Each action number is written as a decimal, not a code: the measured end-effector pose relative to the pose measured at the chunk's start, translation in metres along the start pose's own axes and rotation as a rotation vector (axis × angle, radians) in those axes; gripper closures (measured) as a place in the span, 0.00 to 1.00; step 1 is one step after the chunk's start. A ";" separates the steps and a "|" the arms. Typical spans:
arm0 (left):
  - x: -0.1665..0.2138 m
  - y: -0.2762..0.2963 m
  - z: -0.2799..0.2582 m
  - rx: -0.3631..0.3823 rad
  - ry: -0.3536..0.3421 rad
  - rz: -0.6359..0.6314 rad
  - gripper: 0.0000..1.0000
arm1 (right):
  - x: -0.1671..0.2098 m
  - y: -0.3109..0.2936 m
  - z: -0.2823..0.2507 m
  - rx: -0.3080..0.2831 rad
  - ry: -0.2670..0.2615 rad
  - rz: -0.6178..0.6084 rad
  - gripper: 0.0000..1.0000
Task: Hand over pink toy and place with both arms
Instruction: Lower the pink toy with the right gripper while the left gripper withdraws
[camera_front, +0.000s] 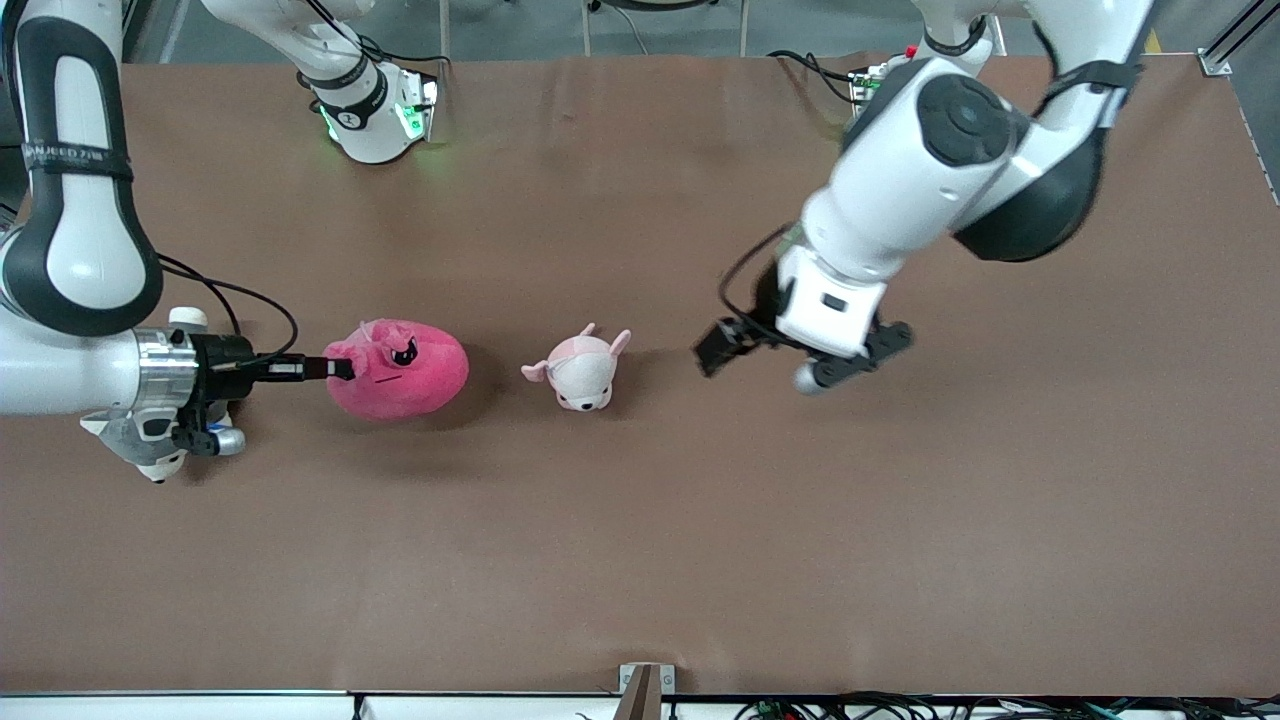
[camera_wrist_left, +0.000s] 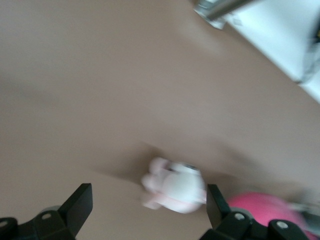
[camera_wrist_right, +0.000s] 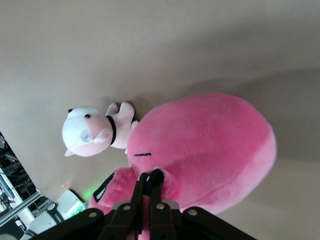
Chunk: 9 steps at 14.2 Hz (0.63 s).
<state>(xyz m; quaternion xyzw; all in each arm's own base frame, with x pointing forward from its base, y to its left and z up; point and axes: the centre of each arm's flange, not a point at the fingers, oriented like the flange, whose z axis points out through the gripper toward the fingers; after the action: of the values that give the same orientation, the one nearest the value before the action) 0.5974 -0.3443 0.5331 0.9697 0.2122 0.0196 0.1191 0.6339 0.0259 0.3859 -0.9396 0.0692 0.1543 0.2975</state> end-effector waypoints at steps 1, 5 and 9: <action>0.012 -0.018 0.000 0.086 0.015 0.056 0.00 | 0.003 0.010 -0.001 0.003 0.004 0.005 0.92; 0.041 -0.061 -0.028 0.227 0.054 0.184 0.00 | 0.010 0.028 0.001 0.009 0.002 0.022 0.92; 0.058 -0.107 -0.089 0.286 0.061 0.314 0.00 | 0.018 0.046 0.012 0.012 -0.013 0.028 0.92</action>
<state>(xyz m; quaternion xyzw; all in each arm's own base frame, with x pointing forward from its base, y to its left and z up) 0.5987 -0.2062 0.5937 0.9969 0.0625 0.0371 -0.0310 0.6382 -0.0053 0.3460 -0.9357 0.0812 0.1643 0.3013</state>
